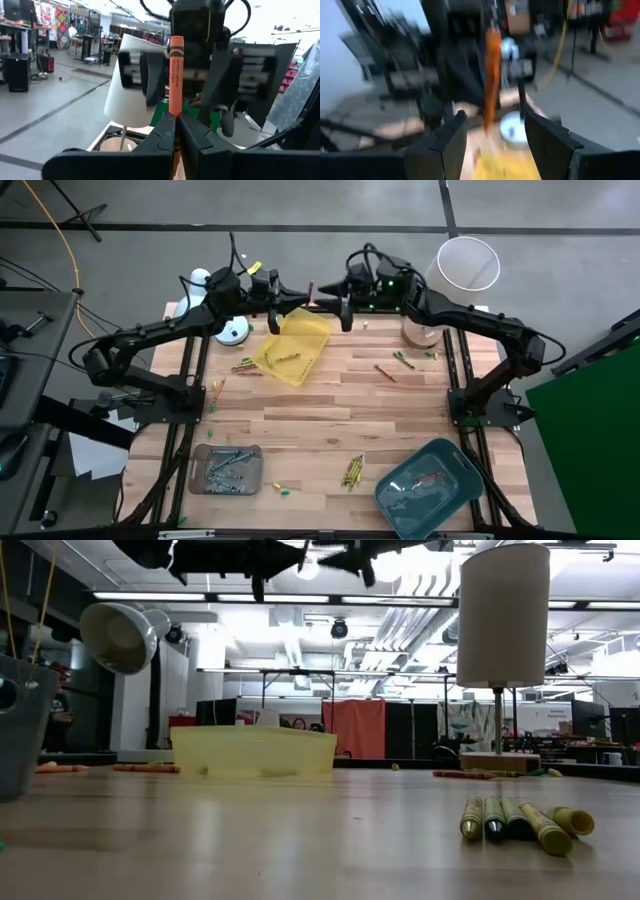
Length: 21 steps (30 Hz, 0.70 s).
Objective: Sort crayons
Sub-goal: Remove the orange crayon from the yellow bin to the green bin
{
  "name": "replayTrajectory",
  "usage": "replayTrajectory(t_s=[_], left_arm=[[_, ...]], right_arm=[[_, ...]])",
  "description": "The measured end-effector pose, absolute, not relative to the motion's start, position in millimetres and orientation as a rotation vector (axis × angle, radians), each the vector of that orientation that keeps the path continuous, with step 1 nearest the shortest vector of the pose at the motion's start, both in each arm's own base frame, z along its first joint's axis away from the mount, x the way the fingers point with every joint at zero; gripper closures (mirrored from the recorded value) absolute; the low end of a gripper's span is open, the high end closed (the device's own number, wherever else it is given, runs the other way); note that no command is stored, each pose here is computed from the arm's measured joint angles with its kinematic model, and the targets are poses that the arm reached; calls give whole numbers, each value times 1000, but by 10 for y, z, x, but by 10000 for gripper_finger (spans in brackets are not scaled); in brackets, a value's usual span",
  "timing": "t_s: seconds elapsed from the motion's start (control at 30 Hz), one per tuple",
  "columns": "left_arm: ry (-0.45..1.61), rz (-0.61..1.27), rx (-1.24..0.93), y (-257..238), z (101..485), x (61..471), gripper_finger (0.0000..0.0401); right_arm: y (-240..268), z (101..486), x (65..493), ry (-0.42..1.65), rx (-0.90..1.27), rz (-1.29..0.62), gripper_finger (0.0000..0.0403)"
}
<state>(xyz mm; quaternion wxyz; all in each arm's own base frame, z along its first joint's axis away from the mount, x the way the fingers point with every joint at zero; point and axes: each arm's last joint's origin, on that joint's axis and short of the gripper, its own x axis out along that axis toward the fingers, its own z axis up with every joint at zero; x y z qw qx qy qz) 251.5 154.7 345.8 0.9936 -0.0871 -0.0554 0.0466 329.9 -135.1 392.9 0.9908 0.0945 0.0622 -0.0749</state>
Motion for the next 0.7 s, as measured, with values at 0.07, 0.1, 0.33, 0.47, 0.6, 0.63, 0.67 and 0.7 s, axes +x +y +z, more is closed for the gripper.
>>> replayTrajectory(t_s=[0.07,0.1,0.33,0.47,0.6,0.63,0.67,0.7], left_arm=[[-116,94,-172,1548,3463,2515,401],[-121,93,-169,1546,3469,2515,401],[-160,61,-145,1472,3502,2567,401],[-173,47,-161,1459,3463,2646,401],[-192,75,-181,1454,3466,2664,401],[-192,80,-182,1455,3466,2665,401],[-193,82,-183,1457,3466,2664,401],[-194,84,-183,1457,3468,2662,401]], right_arm=[[-1366,4005,3304,46,189,-129,210],[-1374,4036,3301,14,195,-127,210],[-1403,4077,3297,-36,246,-127,210],[-1422,4004,3386,-38,283,-117,210],[-1428,3947,3431,-20,296,-109,210],[-1423,3953,3430,-24,294,-108,210],[-1412,3957,3431,-25,290,-105,211],[-1404,3963,3428,-25,286,-103,214]])
